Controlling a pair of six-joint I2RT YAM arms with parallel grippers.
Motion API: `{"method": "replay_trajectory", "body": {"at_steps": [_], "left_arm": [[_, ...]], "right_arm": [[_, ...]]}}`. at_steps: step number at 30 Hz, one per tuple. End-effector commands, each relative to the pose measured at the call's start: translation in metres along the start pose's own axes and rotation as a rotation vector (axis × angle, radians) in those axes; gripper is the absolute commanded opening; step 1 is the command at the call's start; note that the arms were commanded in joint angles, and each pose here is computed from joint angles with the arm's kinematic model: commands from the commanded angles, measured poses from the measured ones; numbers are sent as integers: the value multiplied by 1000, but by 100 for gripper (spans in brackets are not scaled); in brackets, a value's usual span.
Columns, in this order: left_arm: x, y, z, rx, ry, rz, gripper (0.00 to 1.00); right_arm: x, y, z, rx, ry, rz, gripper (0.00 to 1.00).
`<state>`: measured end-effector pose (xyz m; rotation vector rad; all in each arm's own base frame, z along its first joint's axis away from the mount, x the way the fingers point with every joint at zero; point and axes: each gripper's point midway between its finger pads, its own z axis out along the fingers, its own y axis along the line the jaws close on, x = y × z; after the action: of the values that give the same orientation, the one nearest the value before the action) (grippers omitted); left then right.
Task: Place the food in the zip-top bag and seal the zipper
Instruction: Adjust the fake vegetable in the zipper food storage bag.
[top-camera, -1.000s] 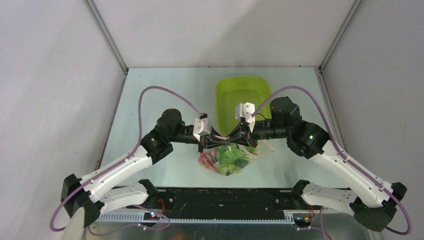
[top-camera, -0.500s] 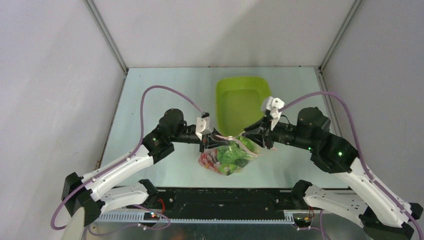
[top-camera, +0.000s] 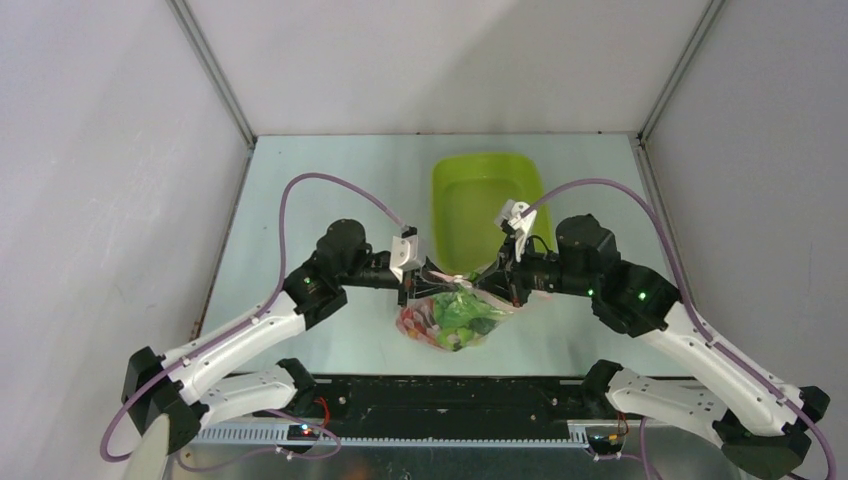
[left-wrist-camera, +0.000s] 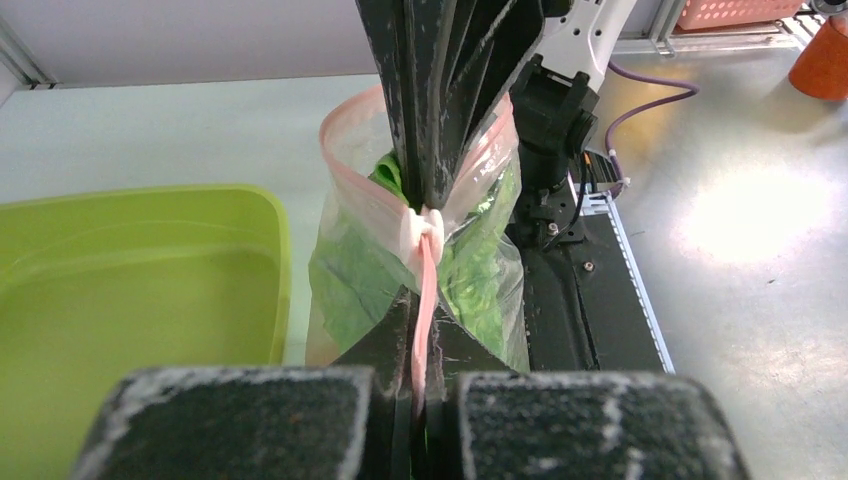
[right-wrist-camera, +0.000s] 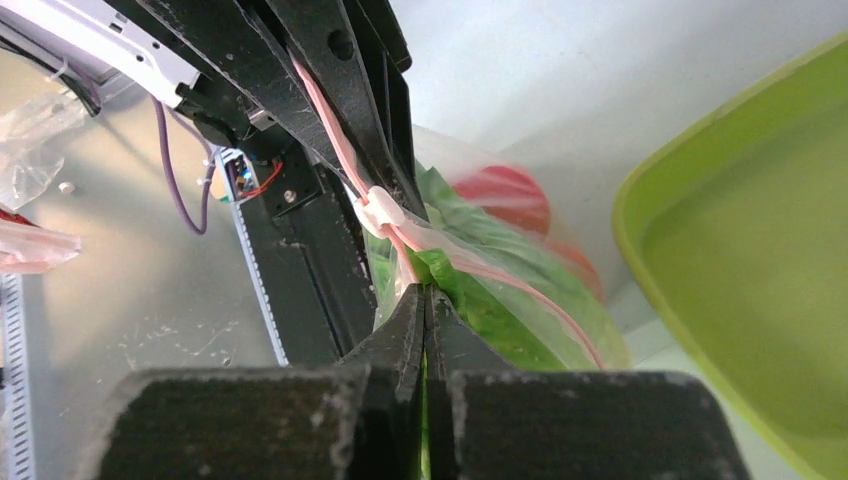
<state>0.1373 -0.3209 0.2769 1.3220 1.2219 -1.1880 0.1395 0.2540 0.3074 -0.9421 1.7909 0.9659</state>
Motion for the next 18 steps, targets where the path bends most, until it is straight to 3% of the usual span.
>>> {"method": "replay_trajectory", "body": {"at_steps": [1,9,18], "left_arm": [[-32,-5,-4,2,-99,117,0],[-33,-4,-5,-7,-109,124,0],[-31,-10,-7,14,-111,144,0]], "right_arm": [[8,5,7,-25,18,42,0],[37,-1,19,7,91,106,0],[4,-13,-11,141,-97,114,5]]}}
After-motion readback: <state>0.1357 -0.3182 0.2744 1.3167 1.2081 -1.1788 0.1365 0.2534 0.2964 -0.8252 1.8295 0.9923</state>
